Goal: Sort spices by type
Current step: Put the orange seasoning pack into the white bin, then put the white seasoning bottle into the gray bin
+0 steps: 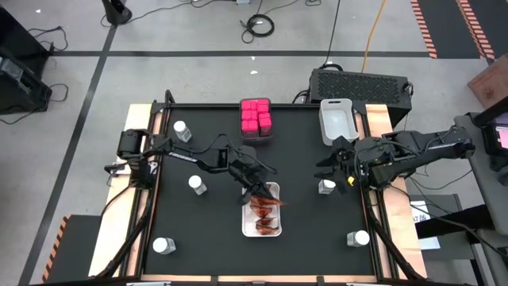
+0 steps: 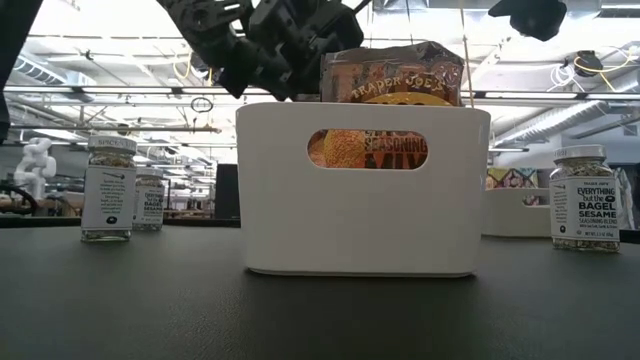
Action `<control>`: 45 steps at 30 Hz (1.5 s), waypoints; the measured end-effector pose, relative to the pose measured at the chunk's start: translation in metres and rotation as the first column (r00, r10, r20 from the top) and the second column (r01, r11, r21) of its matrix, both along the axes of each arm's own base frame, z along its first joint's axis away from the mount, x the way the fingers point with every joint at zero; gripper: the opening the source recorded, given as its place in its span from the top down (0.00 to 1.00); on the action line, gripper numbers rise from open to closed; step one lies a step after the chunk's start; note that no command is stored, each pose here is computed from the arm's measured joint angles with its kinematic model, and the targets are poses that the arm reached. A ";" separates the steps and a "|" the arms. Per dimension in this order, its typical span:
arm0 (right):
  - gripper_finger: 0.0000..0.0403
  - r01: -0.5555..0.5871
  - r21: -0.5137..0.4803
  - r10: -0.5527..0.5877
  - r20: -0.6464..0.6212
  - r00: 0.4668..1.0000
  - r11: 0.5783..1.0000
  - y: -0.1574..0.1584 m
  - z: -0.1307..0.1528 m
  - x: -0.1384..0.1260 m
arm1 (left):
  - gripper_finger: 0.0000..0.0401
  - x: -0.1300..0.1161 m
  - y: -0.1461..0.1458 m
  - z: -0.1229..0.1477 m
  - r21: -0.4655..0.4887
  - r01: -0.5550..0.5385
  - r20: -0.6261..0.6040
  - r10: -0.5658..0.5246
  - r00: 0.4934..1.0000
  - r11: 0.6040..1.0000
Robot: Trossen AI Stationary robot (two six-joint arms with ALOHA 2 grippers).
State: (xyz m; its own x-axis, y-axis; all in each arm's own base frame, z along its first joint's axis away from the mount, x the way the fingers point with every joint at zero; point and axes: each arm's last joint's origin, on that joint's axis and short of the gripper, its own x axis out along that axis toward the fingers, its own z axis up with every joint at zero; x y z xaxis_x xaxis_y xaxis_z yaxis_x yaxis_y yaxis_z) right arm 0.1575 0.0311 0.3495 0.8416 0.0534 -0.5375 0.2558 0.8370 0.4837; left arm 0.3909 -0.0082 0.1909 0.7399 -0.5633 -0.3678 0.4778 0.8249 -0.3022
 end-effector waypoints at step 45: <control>0.46 -0.034 -0.057 0.028 -0.109 0.994 0.998 -0.001 -0.009 -0.006 | 0.56 -0.076 0.002 0.105 -0.066 -0.231 -0.146 0.220 0.965 0.971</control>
